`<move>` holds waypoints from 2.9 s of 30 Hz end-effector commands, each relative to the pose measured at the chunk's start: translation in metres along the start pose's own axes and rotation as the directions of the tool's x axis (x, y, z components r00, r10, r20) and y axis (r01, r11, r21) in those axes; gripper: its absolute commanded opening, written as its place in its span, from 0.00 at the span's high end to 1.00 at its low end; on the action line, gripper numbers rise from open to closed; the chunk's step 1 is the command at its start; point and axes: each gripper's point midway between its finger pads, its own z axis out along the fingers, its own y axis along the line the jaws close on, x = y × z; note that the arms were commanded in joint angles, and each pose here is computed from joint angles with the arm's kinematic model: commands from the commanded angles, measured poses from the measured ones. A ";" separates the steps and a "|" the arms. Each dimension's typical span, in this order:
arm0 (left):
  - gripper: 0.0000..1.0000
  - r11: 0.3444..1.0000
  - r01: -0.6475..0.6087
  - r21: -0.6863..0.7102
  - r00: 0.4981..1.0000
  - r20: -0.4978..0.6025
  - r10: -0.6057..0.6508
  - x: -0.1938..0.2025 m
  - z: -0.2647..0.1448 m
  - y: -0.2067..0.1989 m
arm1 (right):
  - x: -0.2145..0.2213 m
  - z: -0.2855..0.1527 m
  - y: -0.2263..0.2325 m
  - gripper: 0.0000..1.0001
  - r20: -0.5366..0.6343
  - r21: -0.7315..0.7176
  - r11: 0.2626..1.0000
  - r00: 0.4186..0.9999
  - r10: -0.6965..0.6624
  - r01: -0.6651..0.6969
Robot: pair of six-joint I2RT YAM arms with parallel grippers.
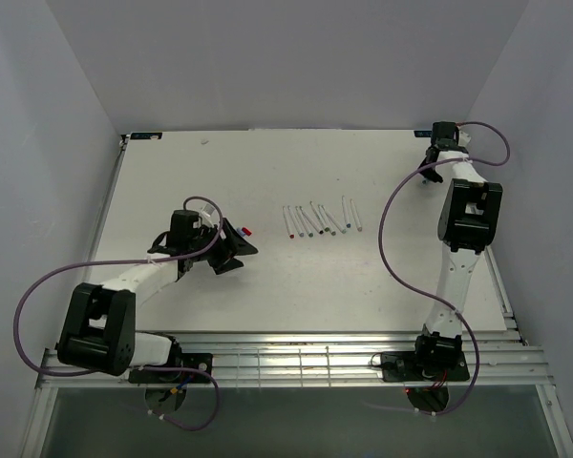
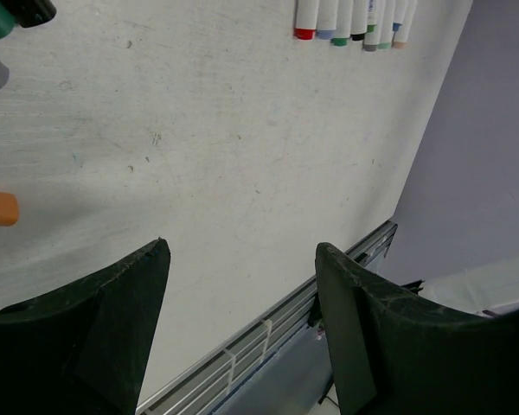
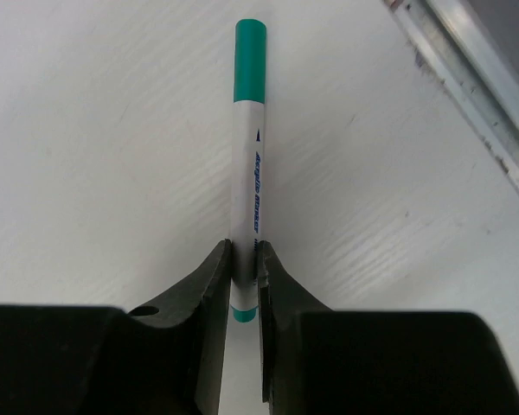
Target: Open the pen caps
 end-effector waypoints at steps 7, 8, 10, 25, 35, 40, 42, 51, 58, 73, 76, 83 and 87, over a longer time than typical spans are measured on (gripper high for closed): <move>0.20 0.993 -0.090 0.083 0.992 0.093 0.082 -0.012 -0.020 -0.034 | 0.029 -0.095 0.034 0.92 -0.029 -0.208 0.973 0.994 -0.105 0.096; 0.19 0.991 -0.095 0.090 0.992 0.096 0.086 -0.013 -0.021 -0.036 | 0.035 -0.103 0.036 0.92 -0.031 -0.231 0.967 0.993 -0.117 0.106; 0.19 0.987 -0.111 0.114 0.990 0.104 0.099 -0.018 -0.023 -0.047 | 0.049 -0.127 0.041 0.92 -0.012 -0.278 0.951 0.989 -0.148 0.139; 0.19 0.971 -0.048 0.234 0.994 0.109 0.023 -0.050 -0.020 -0.103 | 0.161 -0.301 0.123 0.92 0.076 -0.758 0.564 0.903 -0.422 0.328; 0.19 0.966 0.021 0.259 1.000 0.012 -0.025 -0.049 0.020 -0.124 | 0.241 -0.378 0.154 0.92 0.119 -0.940 0.203 0.823 -0.556 0.273; 0.19 0.969 0.014 0.248 0.999 0.025 -0.021 -0.057 0.033 -0.126 | 0.260 -0.405 0.162 0.92 0.131 -0.963 0.120 0.806 -0.577 0.242; 0.19 0.970 0.023 0.242 0.999 0.019 -0.028 -0.058 0.037 -0.124 | 0.263 -0.413 0.166 0.92 0.139 -0.966 0.097 0.800 -0.584 0.238; 0.20 0.969 0.023 0.245 0.999 0.034 -0.032 -0.064 0.039 -0.128 | 0.285 -0.422 0.174 0.92 0.131 -0.974 0.066 0.776 -0.617 0.218; 0.25 0.968 0.045 0.248 0.998 0.020 -0.052 -0.062 0.040 -0.127 | 0.295 -0.423 0.181 0.92 0.135 -0.973 0.060 0.766 -0.629 0.221; 0.48 0.962 0.048 0.270 0.998 0.023 -0.057 -0.059 0.035 -0.130 | 0.305 -0.419 0.188 0.92 0.128 -0.973 0.068 0.765 -0.632 0.219; 0.50 0.962 0.049 0.270 0.998 0.021 -0.057 -0.057 0.035 -0.128 | 0.304 -0.419 0.190 0.92 0.126 -0.974 0.071 0.767 -0.630 0.217; 0.68 0.962 0.047 0.270 0.998 0.022 -0.054 -0.055 0.034 -0.126 | 0.299 -0.424 0.194 0.92 0.146 -0.973 0.053 0.778 -0.611 0.225; 0.89 0.960 0.044 0.275 0.999 0.015 -0.050 -0.055 0.034 -0.127 | 0.298 -0.423 0.192 0.92 0.160 -0.970 0.049 0.775 -0.611 0.239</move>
